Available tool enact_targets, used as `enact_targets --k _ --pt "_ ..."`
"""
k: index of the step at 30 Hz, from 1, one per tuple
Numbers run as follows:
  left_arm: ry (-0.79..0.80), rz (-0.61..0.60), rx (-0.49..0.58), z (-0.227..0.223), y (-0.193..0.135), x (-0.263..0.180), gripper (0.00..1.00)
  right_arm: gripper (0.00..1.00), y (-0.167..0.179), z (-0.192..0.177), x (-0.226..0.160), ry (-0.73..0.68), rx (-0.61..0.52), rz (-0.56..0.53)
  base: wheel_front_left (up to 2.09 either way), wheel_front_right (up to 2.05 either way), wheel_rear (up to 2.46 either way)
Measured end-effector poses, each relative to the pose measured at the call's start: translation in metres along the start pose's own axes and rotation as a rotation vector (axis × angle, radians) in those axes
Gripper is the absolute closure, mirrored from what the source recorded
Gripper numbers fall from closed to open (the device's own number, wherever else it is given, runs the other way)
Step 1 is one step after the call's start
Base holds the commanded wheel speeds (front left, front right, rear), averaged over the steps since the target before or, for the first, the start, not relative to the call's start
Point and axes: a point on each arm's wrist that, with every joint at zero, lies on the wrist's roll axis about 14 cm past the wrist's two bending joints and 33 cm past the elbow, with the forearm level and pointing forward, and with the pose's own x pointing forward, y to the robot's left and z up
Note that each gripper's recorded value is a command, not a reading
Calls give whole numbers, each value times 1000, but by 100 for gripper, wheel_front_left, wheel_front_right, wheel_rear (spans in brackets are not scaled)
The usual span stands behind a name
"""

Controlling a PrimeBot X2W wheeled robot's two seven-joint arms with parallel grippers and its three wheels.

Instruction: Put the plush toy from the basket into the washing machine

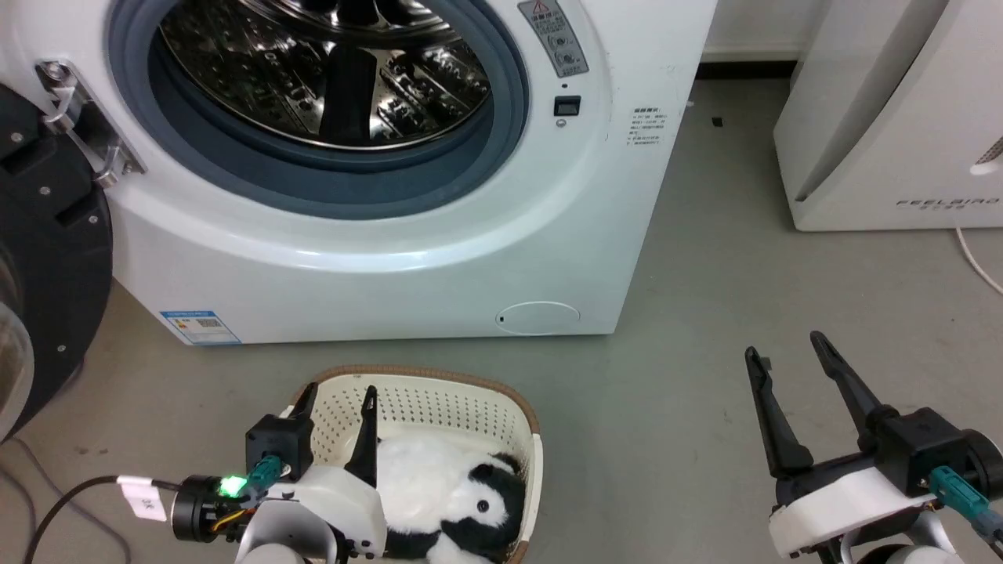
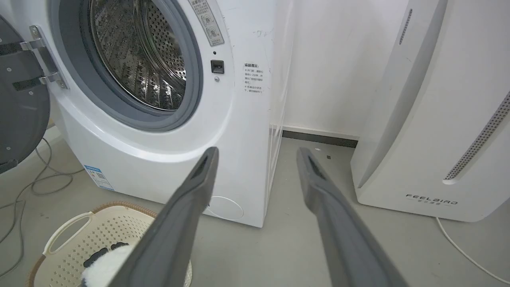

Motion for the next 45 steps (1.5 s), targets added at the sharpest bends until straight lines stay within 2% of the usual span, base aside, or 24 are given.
enact_targets --k 27,45 --pt "459 -124 45 -130 -10 45 0 0 -3 -49 29 83 9 3 0 0 0" --pt "804 -242 168 -222 -8 63 0 0 -14 -93 42 153 44 -27 0 0 0"
